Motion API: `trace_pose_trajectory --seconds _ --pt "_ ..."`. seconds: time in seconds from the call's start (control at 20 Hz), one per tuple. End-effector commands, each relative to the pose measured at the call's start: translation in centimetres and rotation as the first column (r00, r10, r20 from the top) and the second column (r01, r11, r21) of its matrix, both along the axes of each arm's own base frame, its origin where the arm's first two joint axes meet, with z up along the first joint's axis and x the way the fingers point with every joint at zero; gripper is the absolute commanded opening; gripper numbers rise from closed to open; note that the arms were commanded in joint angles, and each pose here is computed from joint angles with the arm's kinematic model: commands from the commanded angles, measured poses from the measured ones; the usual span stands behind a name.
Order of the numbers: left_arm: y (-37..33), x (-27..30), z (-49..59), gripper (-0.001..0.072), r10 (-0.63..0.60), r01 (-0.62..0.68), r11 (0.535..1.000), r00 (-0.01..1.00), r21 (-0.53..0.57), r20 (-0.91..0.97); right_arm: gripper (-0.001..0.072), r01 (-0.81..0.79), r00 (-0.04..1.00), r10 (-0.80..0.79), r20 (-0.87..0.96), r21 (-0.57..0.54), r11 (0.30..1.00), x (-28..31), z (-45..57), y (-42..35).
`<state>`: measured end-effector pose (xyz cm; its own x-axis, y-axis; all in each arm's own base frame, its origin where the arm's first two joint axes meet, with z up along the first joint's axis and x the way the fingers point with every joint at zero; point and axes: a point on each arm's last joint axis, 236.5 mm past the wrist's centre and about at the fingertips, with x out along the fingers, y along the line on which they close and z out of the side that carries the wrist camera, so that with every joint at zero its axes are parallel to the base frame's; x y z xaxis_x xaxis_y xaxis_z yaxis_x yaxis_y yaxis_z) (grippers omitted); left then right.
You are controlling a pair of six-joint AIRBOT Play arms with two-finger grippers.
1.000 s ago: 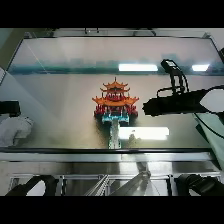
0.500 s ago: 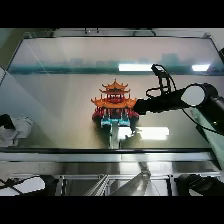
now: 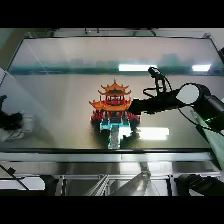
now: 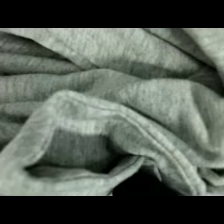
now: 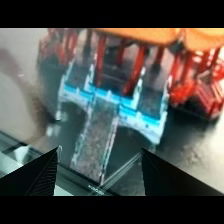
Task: Fold the shirts.
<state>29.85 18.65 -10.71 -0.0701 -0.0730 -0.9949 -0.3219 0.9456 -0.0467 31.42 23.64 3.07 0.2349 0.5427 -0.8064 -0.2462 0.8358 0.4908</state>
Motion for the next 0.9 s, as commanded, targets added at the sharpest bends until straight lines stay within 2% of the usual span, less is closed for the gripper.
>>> trace_pose_trajectory --seconds 0.0,0.1,0.2,0.3,0.5,0.6,0.65,0.7,0.75,0.8,0.85 --pt "-8.1 7.0 3.0 0.0019 -0.12 0.155 0.97 0.975 -0.189 0.187 0.0562 0.004 1.0 -0.004 -0.015 0.028 1.0 -0.2 0.2 0.5" --pt "-16.2 10.8 7.1 0.0019 -0.223 0.324 0.895 0.92 -0.308 0.321 0.0561 0.004 1.0 -0.004 -0.015 0.028 1.0 -0.2 0.2 0.5" --pt "-25.4 12.8 10.7 0.0019 -0.314 0.5 0.777 0.835 -0.382 0.453 0.0562 0.004 1.0 -0.004 -0.015 0.028 1.0 -0.2 0.2 0.5" --pt "-34.0 12.3 12.6 0.0019 -0.402 0.641 0.651 0.745 -0.406 0.533 0.0562 0.004 1.0 -0.004 -0.015 0.027 1.0 -0.2 0.2 0.5" --pt "-44.8 6.8 10.2 0.002 -0.603 0.782 0.464 0.622 -0.416 0.499 0.0562 0.003 1.0 -0.003 -0.015 0.023 1.0 -0.2 0.1 0.5" --pt "-47.7 5.3 9.0 0.0022 -0.642 0.805 0.419 0.59 -0.421 0.489 0.0562 0.003 1.0 -0.003 -0.016 0.023 1.0 -0.2 0.1 0.5" --pt "-48.4 4.8 8.7 0.0283 -0.653 0.812 0.406 0.579 -0.42 0.488 0.0562 0.003 1.0 -0.003 -0.017 0.024 1.0 -0.2 0.1 0.5" --pt "-48.7 4.8 9.0 0.0635 -0.657 0.818 0.397 0.57 -0.416 0.493 0.0563 -0.002 1.0 0.002 -0.026 0.021 1.0 -0.5 0.1 0.4" --pt "-48.6 5.1 10.1 0.0713 -0.66 0.826 0.384 0.558 -0.413 0.503 0.0563 -0.009 0.999 0.009 -0.04 0.016 1.0 -0.8 -0.1 0.3" --pt "-48.0 5.6 11.5 0.0712 -0.664 0.833 0.374 0.548 -0.407 0.51 0.0563 -0.019 0.998 0.019 -0.052 0.005 1.0 -1.2 -0.3 0.2" --pt "-46.7 6.6 12.8 0.0712 -0.663 0.829 0.4 0.557 -0.391 0.501 0.0563 -0.028 0.998 0.027 -0.057 -0.012 1.0 -1.4 -0.5 -0.1"
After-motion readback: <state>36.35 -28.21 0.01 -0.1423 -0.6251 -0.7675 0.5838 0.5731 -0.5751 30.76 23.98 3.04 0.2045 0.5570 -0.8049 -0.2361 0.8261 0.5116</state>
